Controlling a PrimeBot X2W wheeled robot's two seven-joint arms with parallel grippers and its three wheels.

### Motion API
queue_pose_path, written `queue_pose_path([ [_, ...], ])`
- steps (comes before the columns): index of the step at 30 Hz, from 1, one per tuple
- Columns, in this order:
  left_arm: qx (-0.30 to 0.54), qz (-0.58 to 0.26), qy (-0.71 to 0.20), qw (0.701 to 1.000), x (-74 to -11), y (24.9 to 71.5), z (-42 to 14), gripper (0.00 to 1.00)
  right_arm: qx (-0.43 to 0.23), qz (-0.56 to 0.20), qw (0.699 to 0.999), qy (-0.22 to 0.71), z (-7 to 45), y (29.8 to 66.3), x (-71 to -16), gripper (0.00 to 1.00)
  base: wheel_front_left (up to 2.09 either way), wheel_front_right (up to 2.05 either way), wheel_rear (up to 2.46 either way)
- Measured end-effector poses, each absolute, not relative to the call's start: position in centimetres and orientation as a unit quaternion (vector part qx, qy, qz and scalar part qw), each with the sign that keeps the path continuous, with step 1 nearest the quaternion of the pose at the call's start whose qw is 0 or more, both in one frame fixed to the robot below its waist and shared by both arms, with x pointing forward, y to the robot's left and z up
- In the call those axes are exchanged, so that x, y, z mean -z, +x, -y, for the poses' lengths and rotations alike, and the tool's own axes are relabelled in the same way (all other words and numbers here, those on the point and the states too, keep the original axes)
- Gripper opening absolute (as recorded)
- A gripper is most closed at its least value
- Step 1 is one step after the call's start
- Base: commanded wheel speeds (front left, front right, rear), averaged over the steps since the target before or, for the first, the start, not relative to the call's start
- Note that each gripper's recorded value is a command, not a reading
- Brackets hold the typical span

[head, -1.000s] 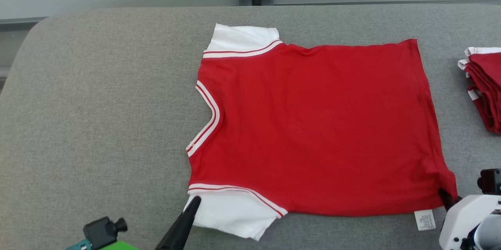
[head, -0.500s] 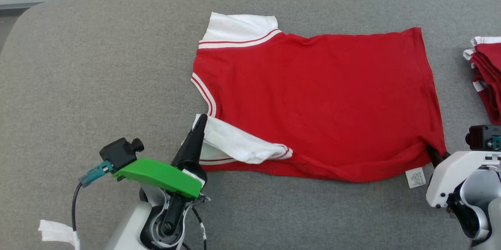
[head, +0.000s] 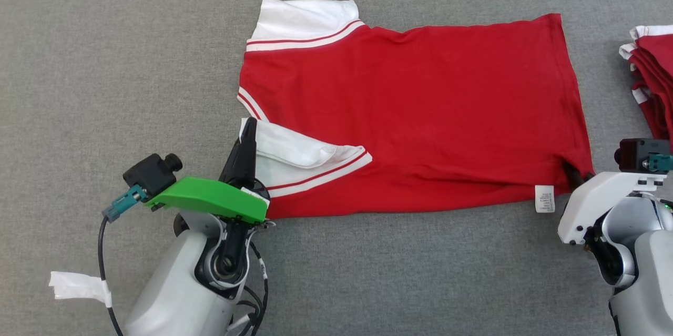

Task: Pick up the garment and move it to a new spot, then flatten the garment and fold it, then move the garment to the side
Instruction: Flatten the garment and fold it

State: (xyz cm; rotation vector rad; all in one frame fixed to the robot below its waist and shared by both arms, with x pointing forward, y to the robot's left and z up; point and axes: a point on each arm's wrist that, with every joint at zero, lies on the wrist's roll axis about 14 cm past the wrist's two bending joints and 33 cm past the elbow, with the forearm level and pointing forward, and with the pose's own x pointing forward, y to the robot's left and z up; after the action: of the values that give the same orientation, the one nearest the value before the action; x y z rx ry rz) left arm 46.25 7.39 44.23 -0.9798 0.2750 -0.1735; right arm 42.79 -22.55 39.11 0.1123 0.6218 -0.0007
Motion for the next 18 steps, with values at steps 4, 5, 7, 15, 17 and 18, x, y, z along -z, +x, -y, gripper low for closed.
queue_pose_path([
  [4, 0.084, -0.119, -0.462, 0.875, -44.5, 47.1, -7.5, 0.0, 0.015, -0.285, 0.957, 0.056, 23.3, 43.5, -39.4, 0.0, 0.0, 0.0, 0.0],
  [5, 0.084, -0.115, -0.461, 0.876, -44.6, 47.3, -7.6, 0.0, 0.018, -0.28, 0.958, 0.058, 23.3, 43.7, -39.6, 0.0, 0.0, 0.0, 0.0],
  [7, 0.084, -0.111, -0.46, 0.877, -44.8, 47.5, -7.6, 0.0, 0.02, -0.273, 0.96, 0.058, 23.3, 43.9, -39.7, 0.0, 0.0, 0.0, 0.0],
  [15, 0.095, -0.116, -0.453, 0.879, -44.5, 47.3, -7.0, 1.0, 0.026, -0.251, 0.966, 0.063, 23.2, 44.4, -40.0, 1.0, 0.0, 0.0, 0.0],
  [17, 0.097, -0.109, -0.447, 0.882, -44.7, 47.3, -7.1, 1.0, 0.022, -0.226, 0.972, 0.062, 23.0, 45.0, -41.0, 1.0, 0.0, 0.0, 0.0],
  [18, 0.098, -0.106, -0.44, 0.886, -44.9, 47.3, -7.2, 1.0, 0.021, -0.21, 0.975, 0.065, 22.8, 45.4, -41.6, 1.0, 0.0, 0.0, 0.0],
])
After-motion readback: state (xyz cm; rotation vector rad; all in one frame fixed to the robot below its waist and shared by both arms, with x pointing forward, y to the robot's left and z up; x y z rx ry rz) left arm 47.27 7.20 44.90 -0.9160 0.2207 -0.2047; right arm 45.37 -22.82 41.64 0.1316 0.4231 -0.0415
